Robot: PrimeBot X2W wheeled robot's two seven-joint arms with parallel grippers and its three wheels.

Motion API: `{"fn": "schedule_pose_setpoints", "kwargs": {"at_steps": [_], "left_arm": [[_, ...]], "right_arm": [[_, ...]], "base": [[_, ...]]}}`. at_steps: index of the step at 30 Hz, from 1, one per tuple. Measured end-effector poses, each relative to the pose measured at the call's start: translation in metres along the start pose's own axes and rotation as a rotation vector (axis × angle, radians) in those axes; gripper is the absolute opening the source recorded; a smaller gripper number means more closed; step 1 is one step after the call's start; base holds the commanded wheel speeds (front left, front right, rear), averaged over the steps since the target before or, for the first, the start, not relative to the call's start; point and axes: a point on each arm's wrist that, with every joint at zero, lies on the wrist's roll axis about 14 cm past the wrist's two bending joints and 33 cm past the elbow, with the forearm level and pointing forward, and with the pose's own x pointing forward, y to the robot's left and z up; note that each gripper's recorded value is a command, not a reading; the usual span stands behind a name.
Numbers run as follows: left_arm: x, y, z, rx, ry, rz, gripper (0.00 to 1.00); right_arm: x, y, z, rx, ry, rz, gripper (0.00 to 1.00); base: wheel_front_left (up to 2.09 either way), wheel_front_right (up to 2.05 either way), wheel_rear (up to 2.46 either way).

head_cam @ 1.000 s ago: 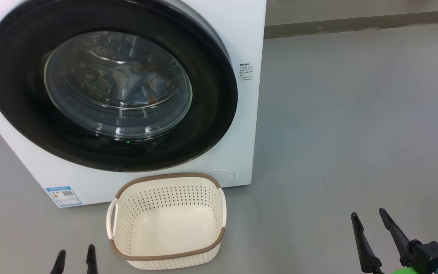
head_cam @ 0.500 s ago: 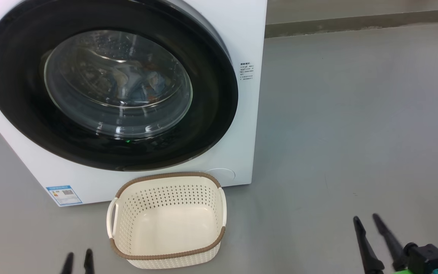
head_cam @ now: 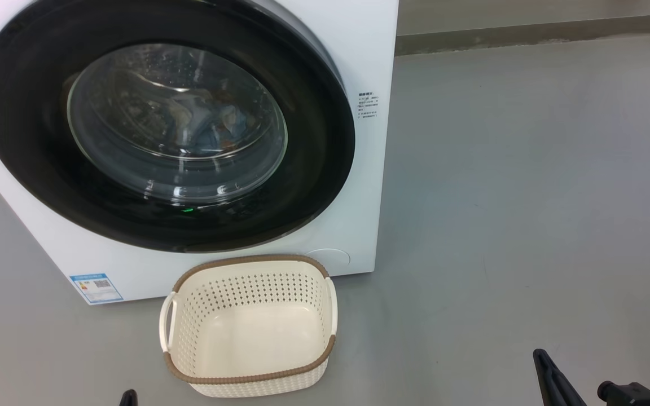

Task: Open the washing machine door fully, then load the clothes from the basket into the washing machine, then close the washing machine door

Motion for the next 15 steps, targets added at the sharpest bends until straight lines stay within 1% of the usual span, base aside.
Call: {"fn": "schedule_pose_setpoints", "kwargs": {"at_steps": [15], "left_arm": [[0.0021, 0.0072, -0.0033, -0.158, 0.02, 0.042, 0.0]], "right_arm": [[0.0039, -0.0032, -0.0034, 0.173, 0.019, -0.035, 0.0]], "base": [[0.0, 0.0, 0.0]]}}
